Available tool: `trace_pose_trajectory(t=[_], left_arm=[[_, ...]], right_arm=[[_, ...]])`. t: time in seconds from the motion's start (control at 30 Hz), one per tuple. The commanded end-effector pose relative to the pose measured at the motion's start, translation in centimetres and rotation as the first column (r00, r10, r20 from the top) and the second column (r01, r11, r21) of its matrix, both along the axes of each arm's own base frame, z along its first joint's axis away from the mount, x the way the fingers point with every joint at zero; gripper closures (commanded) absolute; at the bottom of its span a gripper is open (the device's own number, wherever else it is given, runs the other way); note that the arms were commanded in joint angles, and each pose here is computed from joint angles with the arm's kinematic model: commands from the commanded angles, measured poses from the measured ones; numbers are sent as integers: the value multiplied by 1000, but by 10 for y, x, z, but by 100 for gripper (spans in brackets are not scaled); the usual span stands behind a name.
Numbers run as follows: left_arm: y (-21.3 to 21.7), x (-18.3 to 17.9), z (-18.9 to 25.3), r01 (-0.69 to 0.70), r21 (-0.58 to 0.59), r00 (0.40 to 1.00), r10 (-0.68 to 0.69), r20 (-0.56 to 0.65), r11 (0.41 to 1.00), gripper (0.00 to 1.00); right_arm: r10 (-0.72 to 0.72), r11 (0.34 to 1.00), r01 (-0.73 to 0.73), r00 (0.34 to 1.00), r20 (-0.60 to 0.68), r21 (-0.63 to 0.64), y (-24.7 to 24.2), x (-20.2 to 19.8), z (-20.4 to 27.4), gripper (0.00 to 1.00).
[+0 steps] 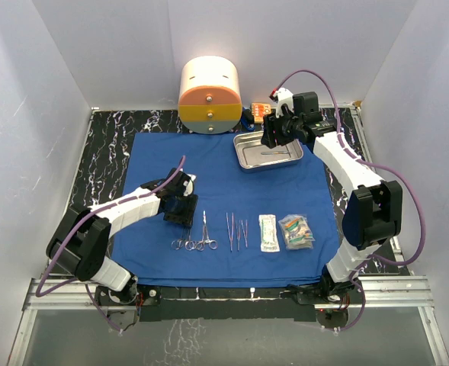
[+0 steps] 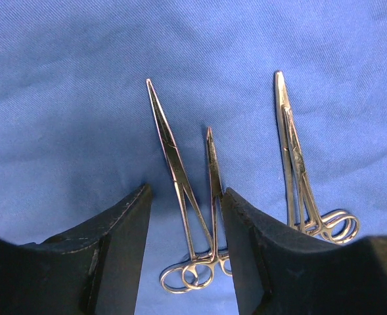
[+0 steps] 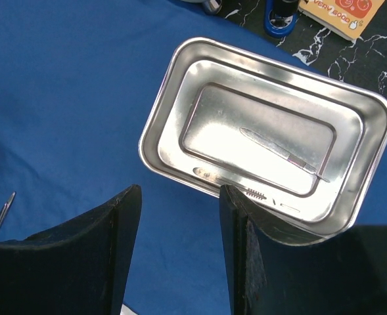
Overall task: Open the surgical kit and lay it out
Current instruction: Adjust the medical item in the surgical kit.
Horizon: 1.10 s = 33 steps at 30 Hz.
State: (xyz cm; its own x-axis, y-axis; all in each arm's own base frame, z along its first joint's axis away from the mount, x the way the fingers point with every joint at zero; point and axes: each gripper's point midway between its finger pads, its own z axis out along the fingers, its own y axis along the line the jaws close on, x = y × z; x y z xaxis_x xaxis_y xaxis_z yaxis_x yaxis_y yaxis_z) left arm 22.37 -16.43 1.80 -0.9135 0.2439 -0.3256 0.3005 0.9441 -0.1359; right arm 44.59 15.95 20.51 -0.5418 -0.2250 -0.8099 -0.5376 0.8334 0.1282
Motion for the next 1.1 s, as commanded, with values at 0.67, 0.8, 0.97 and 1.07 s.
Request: trace_pose_trajectory(t=[0.67,0.8,0.97,1.07], left_arm=[[-2,-11,1,3,-10,999,-3,-33,1000,65],[-2,-11,2,7,-14,999,-7,-31,1000,68],[-4,-11,4,16,-22,999,-17,-29,1000,73],[-6,-9,5,27,-27,999,-27,-23,999,75]], right_arm=[[14,1000,-14,999,36,12,2,5,8,52],[13,1000,-13,999,34,12,2,5,8,52],[13,1000,-14,999,33,11,2,5,7,52],[12,1000,-12,999,33,12,1,5,8,52]])
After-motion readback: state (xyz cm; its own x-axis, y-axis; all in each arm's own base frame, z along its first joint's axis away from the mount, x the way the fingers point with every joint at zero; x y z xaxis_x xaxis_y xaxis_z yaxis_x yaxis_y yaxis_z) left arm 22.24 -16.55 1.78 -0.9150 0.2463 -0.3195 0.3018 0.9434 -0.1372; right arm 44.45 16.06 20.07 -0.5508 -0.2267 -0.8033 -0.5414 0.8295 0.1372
